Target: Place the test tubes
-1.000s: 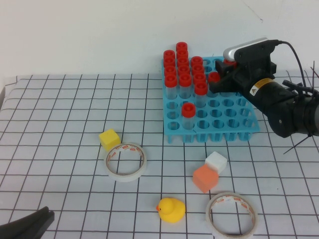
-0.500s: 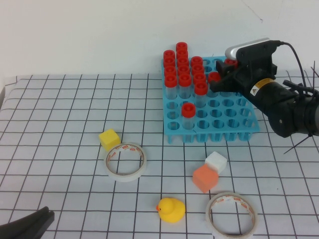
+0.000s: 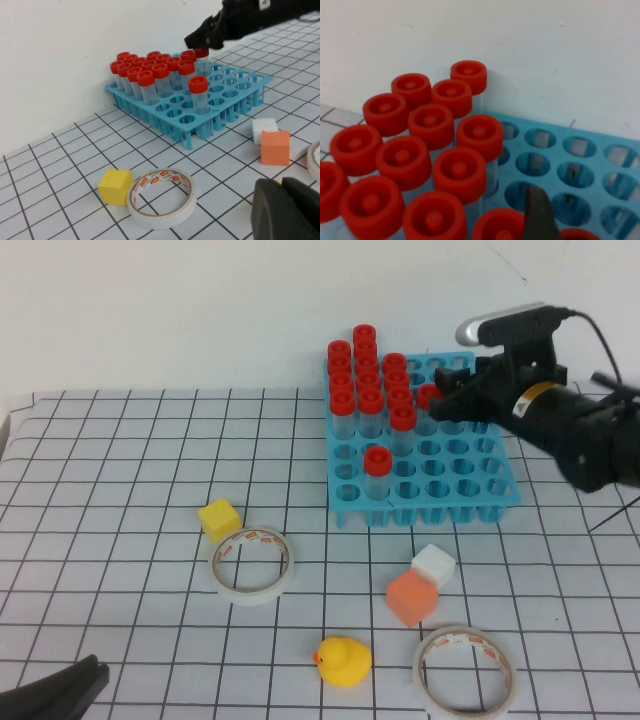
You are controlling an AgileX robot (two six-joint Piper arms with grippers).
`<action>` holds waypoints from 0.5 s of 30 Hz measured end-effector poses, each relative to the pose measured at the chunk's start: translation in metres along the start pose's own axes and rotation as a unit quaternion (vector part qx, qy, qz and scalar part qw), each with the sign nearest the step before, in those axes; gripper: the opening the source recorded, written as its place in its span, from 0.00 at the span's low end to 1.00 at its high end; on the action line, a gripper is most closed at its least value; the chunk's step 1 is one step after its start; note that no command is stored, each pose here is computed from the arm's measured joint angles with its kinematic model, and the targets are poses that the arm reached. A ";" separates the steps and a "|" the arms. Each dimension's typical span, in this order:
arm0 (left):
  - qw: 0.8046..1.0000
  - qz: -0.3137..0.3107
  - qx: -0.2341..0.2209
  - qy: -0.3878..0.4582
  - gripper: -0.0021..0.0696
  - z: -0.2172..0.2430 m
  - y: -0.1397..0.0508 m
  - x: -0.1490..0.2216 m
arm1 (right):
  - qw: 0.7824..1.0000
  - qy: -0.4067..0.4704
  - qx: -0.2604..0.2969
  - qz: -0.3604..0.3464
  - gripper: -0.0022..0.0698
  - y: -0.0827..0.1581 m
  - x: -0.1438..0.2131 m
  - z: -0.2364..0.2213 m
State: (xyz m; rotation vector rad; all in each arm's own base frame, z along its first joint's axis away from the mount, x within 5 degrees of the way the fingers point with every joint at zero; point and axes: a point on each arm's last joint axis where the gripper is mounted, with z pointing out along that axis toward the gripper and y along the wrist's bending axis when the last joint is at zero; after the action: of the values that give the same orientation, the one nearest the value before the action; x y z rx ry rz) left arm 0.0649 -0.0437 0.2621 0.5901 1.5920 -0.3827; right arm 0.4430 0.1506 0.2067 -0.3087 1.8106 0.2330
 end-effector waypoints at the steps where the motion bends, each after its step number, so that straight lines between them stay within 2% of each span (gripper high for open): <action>1: 1.000 0.000 0.000 0.000 0.03 0.000 0.000 0.000 | 1.000 0.011 0.000 0.000 0.61 0.000 -0.007 -0.005; 3: 1.000 0.000 0.000 0.000 0.03 0.000 0.000 0.000 | 1.000 0.025 0.001 0.000 0.54 0.000 -0.022 -0.017; 8: 1.000 0.000 0.000 0.000 0.03 0.000 0.000 0.000 | 0.999 0.036 0.003 -0.005 0.16 -0.001 -0.071 -0.064; 10: 1.000 0.000 0.000 0.000 0.03 0.000 0.000 0.000 | 1.000 0.013 0.004 -0.005 0.07 0.000 -0.092 -0.101; 15: 1.000 0.000 0.000 0.000 0.03 0.000 0.000 0.000 | 1.000 -0.010 0.004 -0.001 0.03 0.000 -0.094 -0.166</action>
State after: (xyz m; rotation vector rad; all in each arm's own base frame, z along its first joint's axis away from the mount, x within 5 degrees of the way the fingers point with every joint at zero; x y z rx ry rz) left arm 0.0649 -0.0437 0.2621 0.5901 1.5920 -0.3827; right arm 0.3137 0.1062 0.3399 -0.3016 1.7905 0.2273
